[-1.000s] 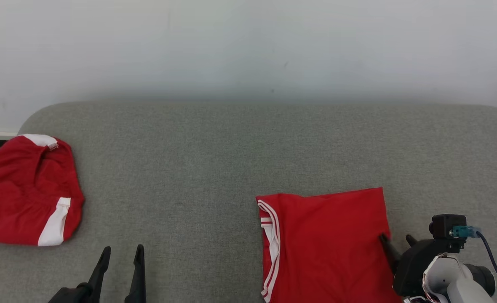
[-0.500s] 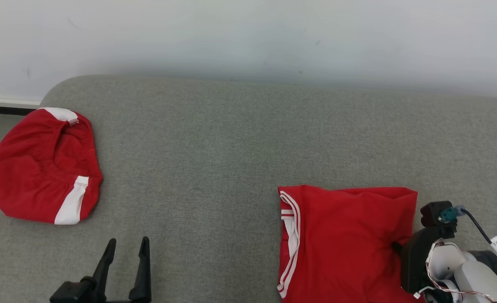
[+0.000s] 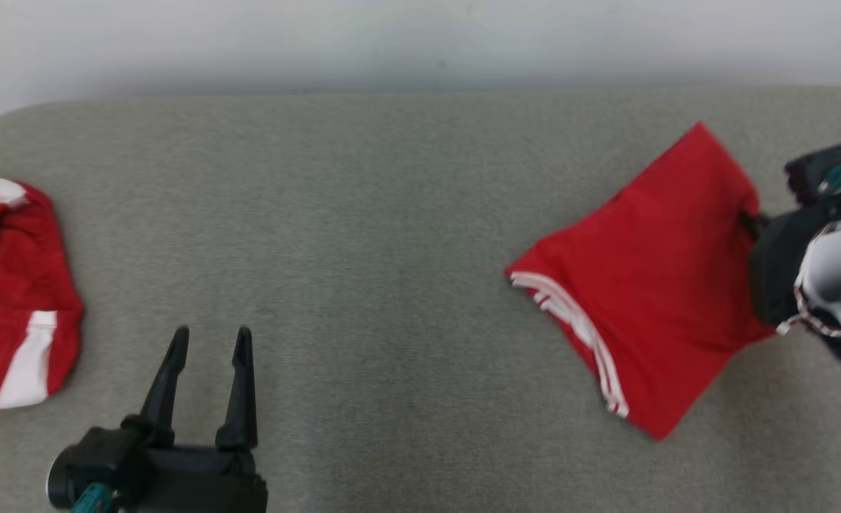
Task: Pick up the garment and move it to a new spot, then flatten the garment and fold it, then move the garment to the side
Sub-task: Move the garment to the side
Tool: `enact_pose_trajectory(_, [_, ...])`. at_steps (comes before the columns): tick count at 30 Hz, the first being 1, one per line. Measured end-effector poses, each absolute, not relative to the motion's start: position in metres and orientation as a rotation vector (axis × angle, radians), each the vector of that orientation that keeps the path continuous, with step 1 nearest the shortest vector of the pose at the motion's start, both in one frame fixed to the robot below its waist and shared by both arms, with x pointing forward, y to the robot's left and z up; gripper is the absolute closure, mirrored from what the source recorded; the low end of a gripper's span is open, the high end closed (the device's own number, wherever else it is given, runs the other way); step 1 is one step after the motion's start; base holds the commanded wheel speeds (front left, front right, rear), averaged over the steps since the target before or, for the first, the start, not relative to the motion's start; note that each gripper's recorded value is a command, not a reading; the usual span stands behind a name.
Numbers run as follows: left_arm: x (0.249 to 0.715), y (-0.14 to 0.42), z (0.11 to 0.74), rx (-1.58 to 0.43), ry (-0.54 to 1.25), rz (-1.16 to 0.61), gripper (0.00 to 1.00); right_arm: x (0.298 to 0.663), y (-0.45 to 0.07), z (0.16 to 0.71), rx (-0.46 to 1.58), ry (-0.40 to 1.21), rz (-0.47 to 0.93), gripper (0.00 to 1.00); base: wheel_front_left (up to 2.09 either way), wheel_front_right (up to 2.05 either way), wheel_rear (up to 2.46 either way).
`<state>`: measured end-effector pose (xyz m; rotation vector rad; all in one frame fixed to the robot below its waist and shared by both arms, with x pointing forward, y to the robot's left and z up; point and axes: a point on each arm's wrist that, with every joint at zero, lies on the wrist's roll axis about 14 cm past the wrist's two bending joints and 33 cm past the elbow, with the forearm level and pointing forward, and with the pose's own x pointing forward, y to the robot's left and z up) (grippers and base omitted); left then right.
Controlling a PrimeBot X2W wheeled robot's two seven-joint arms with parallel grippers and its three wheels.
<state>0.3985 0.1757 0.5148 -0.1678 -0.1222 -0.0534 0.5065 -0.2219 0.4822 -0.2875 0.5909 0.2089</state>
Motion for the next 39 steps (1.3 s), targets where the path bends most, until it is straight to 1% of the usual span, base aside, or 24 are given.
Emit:
enact_pose_trajectory(2, [0.411,0.161,0.518,-0.152,-0.136,-0.102,0.0,0.511,-0.245,0.489,-0.297,0.579,0.159,1.0,0.0,0.0,0.0])
enact_pose_trajectory(7, [0.437,0.123,0.514,-0.157,-0.137,-0.217,0.0,0.51,-0.31,0.499,-0.305,0.567,0.01,1.0,0.0,0.0,0.0])
enact_pose_trajectory(12, [0.457,0.09,0.506,-0.166,-0.132,-0.314,0.0,0.506,-0.353,0.502,-0.312,0.538,-0.09,1.0,0.0,0.0,0.0])
enact_pose_trajectory(16, [0.466,0.078,0.496,-0.165,-0.117,-0.358,0.0,0.509,-0.367,0.507,-0.336,0.507,-0.122,1.0,0.0,0.0,0.0])
enact_pose_trajectory(27, [0.485,0.052,0.463,-0.181,-0.064,-0.441,0.0,0.499,-0.411,0.491,-0.506,0.551,-0.204,1.0,0.0,0.0,0.0])
enact_pose_trajectory(32, [0.485,0.05,0.46,-0.193,-0.053,-0.447,0.0,0.498,-0.412,0.492,-0.531,0.53,-0.206,1.0,0.0,0.0,0.0])
enact_pose_trajectory(33, [0.485,0.051,0.461,-0.191,-0.054,-0.446,0.0,0.498,-0.413,0.494,-0.543,0.523,-0.208,0.85,0.0,0.0,0.0])
enact_pose_trajectory(34, [0.485,0.052,0.462,-0.189,-0.057,-0.442,0.0,0.498,-0.414,0.495,-0.546,0.516,-0.211,0.54,0.0,0.0,0.0])
enact_pose_trajectory(35, [0.484,0.053,0.464,-0.187,-0.06,-0.44,0.0,0.497,-0.415,0.497,-0.546,0.514,-0.216,0.0,0.0,0.0,0.0])
enact_pose_trajectory(39, [0.48,0.059,0.471,-0.182,-0.068,-0.422,0.0,0.498,-0.411,0.502,-0.543,0.486,-0.213,0.0,0.0,0.0,0.0])
